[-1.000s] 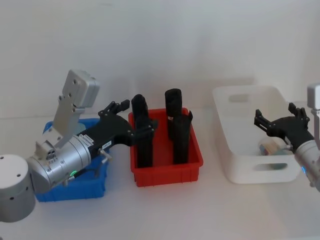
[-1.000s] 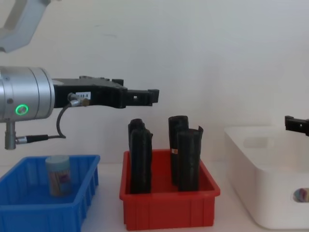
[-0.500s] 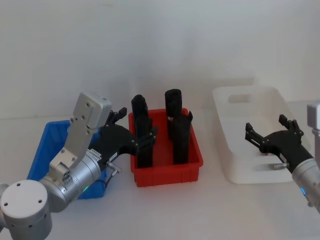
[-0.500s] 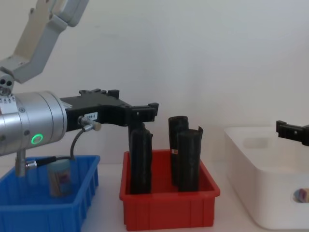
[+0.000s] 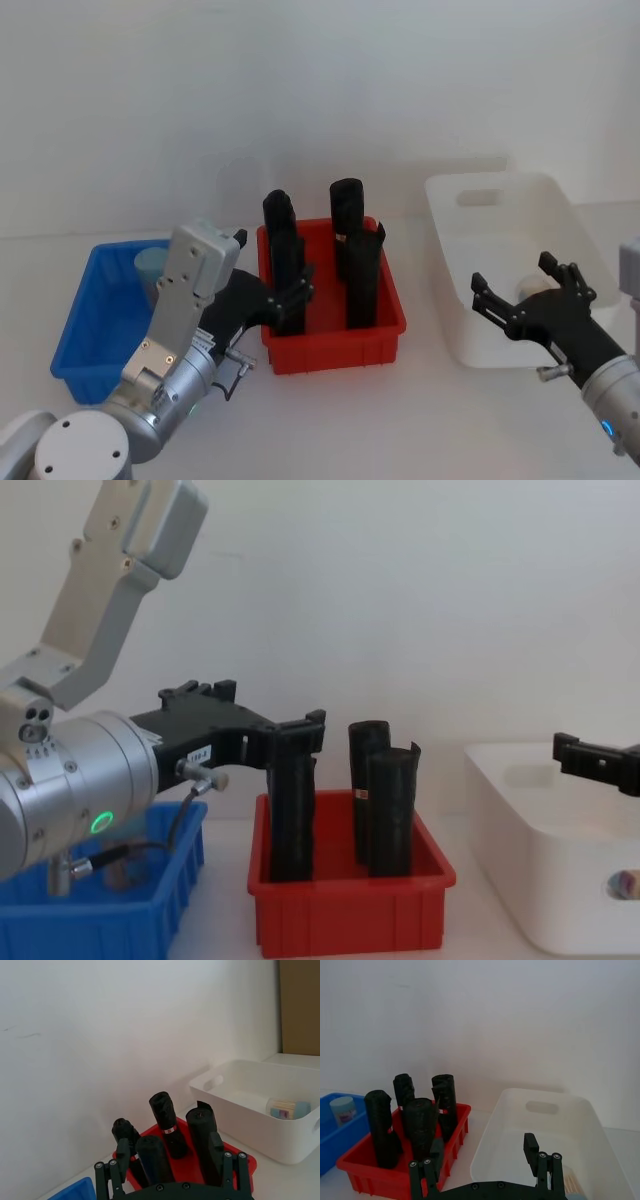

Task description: Pick the cotton swabs from the blue box and place them into the white box.

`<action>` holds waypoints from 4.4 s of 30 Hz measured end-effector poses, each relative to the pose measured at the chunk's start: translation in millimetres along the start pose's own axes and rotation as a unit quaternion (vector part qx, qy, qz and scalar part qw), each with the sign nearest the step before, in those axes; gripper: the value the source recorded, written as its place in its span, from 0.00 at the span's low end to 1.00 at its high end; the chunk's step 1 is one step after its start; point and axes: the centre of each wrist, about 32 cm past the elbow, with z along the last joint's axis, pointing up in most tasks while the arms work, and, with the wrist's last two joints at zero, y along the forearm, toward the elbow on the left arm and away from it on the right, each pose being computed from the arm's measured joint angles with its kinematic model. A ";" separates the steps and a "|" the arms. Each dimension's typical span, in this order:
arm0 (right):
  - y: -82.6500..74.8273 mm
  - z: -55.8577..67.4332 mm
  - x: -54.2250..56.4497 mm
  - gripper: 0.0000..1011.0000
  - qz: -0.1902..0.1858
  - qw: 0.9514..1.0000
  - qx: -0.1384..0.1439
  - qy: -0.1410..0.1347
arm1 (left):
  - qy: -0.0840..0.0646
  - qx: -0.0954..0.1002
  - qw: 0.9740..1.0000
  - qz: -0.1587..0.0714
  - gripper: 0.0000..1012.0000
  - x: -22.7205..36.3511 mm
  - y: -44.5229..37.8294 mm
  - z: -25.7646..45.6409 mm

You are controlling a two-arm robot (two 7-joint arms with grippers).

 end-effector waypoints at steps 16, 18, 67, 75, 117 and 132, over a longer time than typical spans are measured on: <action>-16.5 2.8 -10.1 0.99 0.019 1.000 0.008 0.007 | -0.003 -0.006 1.000 0.020 0.99 -11.3 3.9 -5.8; -16.5 2.9 -10.2 0.99 0.019 1.000 0.008 0.007 | -0.003 -0.006 1.000 0.020 0.99 -11.3 3.9 -5.8; 45.5 -9.6 -6.3 0.99 0.076 0.997 -0.009 -0.016 | -0.003 -0.006 1.000 0.020 0.99 -11.0 3.8 -5.9; 76.8 -13.6 -9.2 0.99 0.113 0.993 -0.013 -0.023 | -0.004 -0.006 1.000 0.020 0.99 -11.0 3.8 -5.9; 166.9 -29.3 -17.5 0.85 0.183 0.981 -0.047 -0.034 | -0.004 -0.006 1.000 0.020 0.99 -11.1 3.8 -5.9; 173.3 -28.8 -18.7 0.53 0.188 0.981 -0.042 -0.028 | -0.004 -0.006 1.000 0.020 0.99 -11.0 3.8 -5.9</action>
